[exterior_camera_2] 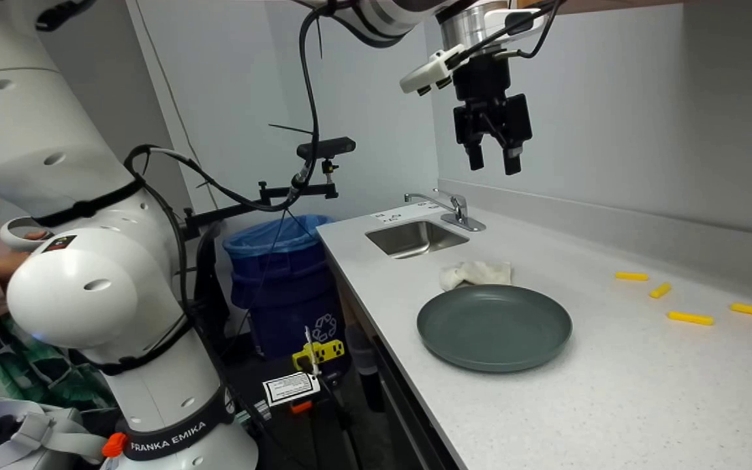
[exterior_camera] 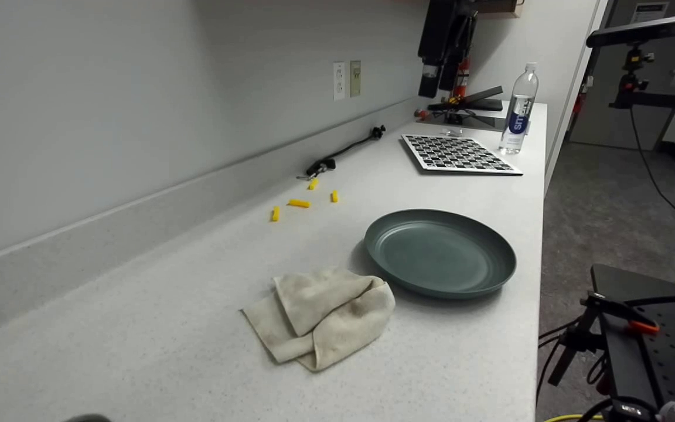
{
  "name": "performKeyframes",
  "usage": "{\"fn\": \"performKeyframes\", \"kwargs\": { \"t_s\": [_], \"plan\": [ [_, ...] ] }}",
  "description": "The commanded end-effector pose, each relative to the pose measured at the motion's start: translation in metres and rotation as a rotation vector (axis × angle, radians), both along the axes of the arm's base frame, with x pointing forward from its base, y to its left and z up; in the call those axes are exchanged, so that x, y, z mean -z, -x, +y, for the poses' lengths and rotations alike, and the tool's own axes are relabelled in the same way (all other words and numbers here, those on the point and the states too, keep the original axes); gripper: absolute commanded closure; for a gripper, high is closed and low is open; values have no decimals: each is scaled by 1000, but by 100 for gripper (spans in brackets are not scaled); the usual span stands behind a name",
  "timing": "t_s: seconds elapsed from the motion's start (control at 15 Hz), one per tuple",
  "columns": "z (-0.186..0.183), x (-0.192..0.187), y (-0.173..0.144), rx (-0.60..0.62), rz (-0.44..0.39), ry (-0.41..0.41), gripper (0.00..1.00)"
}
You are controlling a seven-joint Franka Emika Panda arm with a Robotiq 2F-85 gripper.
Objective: Use the cloth to wipe the table and then move it to the left and wipe the countertop
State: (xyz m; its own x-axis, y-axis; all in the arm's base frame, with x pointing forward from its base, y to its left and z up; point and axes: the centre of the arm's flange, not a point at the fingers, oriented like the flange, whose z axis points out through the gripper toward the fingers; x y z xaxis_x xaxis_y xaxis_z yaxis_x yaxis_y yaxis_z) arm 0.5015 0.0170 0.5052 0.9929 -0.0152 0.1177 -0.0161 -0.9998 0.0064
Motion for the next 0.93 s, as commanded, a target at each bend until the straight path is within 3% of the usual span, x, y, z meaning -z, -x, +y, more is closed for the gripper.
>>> {"fn": "performKeyframes", "kwargs": {
  "t_s": [0.0,0.27,0.87],
  "plan": [
    [11,17,-1,-8,22,-2,0],
    [32,58,-11,-46,61,2,0],
    [128,133,-41,-291,145,41,0]
  ]
}}
